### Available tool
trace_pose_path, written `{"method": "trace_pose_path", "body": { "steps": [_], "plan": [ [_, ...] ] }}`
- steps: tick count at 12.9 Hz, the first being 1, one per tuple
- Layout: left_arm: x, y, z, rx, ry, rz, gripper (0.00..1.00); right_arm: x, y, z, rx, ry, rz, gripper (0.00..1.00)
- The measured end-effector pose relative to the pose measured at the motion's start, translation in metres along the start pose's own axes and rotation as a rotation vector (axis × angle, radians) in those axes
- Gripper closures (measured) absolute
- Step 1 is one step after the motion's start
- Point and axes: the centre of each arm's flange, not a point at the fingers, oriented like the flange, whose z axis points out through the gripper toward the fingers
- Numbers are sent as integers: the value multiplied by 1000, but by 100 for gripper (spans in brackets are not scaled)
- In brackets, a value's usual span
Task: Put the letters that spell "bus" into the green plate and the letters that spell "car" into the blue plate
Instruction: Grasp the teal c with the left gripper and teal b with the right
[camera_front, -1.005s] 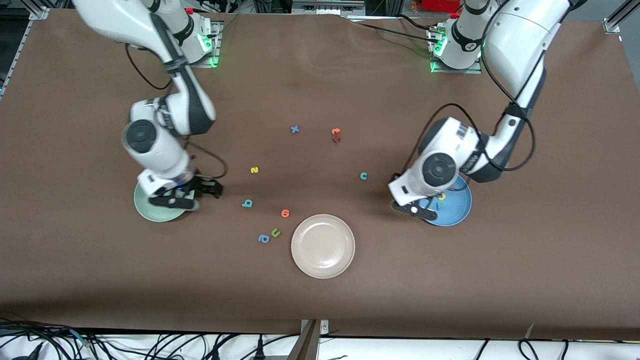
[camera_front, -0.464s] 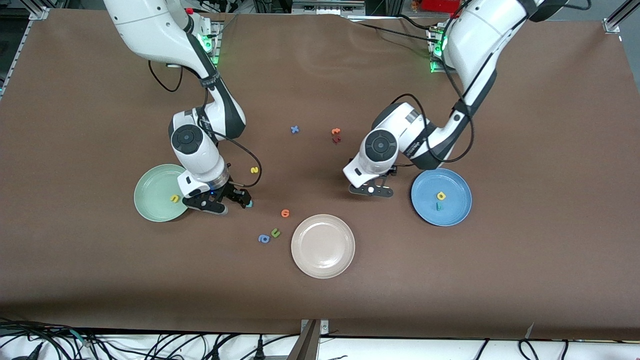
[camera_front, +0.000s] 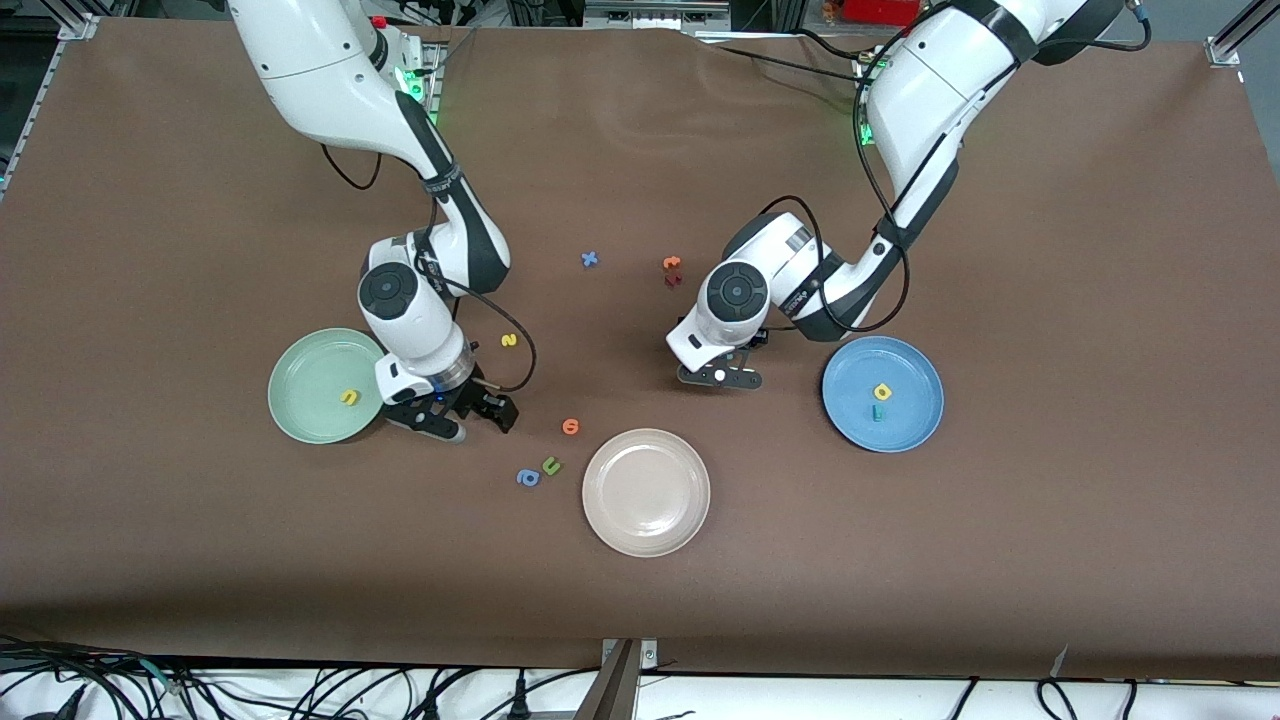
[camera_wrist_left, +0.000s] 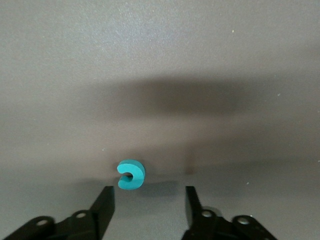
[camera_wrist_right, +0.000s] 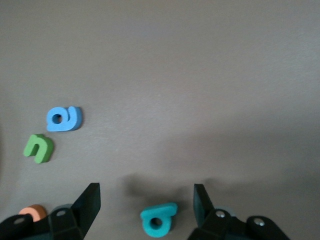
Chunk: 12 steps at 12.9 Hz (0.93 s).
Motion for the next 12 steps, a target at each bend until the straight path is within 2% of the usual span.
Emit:
{"method": "trace_pose_path", "body": {
  "steps": [3,7,8,9,12],
  "plan": [
    [2,-1,8,-8,1,-3,40,-5,-2,5,-5,-6,-27,15],
    [4,-4,11,-6,-1,-8,45,-13,0,20,-21,-25,-173,15],
    [5,-5,10,-7,0,-10,54,-13,0,20,-21,-26,-185,15],
    [5,-6,10,-7,0,-12,55,-14,0,20,-21,-27,-191,16],
    [6,-8,10,-7,1,-15,55,-13,1,20,-25,-31,-198,24]
  ]
}}
